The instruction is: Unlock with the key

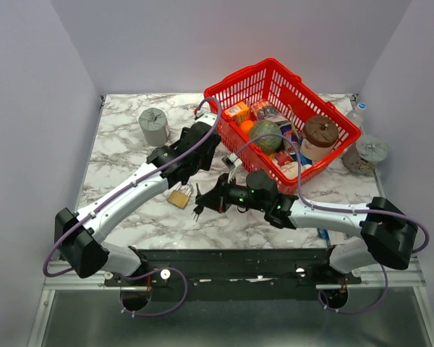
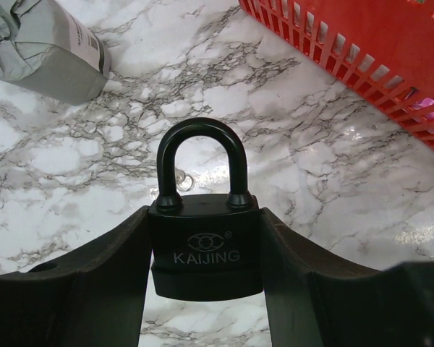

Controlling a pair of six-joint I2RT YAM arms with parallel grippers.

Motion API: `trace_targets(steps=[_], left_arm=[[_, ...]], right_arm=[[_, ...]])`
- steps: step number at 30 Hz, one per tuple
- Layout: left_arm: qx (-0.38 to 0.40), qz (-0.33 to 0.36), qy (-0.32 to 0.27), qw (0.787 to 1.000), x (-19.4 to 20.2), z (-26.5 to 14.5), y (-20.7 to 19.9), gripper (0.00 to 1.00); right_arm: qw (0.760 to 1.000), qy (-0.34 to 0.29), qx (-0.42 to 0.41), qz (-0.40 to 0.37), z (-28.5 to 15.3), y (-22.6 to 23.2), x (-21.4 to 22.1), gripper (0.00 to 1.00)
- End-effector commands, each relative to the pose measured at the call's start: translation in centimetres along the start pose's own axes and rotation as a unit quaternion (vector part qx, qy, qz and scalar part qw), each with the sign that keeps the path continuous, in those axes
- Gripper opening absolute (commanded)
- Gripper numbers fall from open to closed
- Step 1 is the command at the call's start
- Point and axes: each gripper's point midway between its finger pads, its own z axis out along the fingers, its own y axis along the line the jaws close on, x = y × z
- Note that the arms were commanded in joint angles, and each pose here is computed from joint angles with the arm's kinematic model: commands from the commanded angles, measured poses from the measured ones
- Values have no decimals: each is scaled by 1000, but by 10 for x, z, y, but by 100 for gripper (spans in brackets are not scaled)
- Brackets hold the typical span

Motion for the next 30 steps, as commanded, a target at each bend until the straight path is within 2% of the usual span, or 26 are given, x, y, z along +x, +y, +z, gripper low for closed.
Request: trace_targets(steps=[1,8,30], left_arm=[[25,-25,-53,998,-26,-11,-1,2],[38,-28,-47,998,-20,-5,-6,0],[42,-25,-41,998,-15,2,-9,0]], right_arm=[[998,-24,-41,33,8,6,-24,1],[997,-12,-70,44,19,-2,-32,1],[994,7,-65,85,29,-28,-34,1]])
